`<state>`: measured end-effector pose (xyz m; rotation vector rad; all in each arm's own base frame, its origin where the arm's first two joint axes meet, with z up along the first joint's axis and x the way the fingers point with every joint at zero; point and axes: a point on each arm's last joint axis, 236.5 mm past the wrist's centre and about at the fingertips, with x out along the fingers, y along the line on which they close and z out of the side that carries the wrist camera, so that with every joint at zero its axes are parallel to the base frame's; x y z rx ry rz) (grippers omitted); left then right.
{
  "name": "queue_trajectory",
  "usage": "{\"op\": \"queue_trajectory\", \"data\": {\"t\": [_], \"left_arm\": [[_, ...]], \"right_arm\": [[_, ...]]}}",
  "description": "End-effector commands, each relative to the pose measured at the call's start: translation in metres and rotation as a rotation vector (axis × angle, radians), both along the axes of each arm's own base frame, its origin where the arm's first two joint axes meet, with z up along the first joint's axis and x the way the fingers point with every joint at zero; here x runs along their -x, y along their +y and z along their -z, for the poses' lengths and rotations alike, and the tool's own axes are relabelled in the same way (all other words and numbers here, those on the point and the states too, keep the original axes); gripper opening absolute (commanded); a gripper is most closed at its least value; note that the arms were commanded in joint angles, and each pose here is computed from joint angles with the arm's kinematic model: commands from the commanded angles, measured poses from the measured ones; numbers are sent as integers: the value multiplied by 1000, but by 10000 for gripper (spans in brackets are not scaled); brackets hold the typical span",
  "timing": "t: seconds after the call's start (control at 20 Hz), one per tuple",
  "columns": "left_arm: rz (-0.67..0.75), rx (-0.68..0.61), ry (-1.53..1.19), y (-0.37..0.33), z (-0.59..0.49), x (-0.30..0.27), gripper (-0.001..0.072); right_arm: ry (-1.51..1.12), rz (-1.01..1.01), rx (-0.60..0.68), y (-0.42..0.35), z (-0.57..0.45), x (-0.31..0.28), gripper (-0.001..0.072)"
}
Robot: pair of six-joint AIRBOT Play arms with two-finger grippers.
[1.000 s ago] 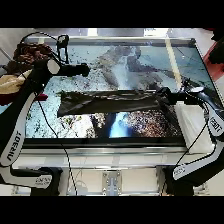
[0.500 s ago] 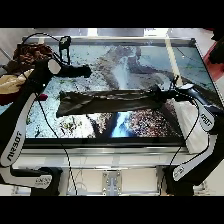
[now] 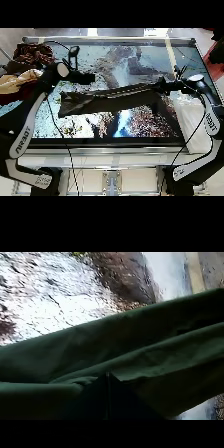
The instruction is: Fold the shirts.
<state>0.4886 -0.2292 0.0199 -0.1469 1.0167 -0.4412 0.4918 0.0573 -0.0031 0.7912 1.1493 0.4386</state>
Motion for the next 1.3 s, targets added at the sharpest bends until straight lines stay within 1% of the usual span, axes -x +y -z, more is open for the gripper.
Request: {"op": "queue_trajectory", "data": {"t": [0.0,0.15,0.3,0.5,0.6,0.65,0.75,0.9,1.0,1.1,1.25], "left_arm": [[101,-13,77,-64,64,23,9],[107,-3,130,-110,114,42,9],[120,17,231,-131,149,66,9],[148,30,254,-137,142,66,10],[225,-8,254,-126,114,62,10],[243,-36,232,-115,95,54,10],[233,-90,126,-80,41,27,11],[120,-242,-106,9,-56,-12,11],[14,-336,-214,73,-113,-18,11],[-90,-369,-297,124,-162,-15,11],[-198,-370,-376,173,-211,-4,11]], "right_arm": [[-21,-42,83,-5,-47,19,41],[-73,-78,109,9,-83,31,41],[-114,-131,129,37,-104,40,41],[-179,-233,173,93,-118,44,40],[-214,-255,194,119,-123,43,40],[-222,-267,193,132,-123,45,40],[-225,-291,187,158,-122,50,40],[-284,-284,168,200,-130,49,39],[-325,-271,138,231,-136,48,39],[-332,-280,92,267,-133,54,39],[-304,-293,6,323,-111,63,38]]}}
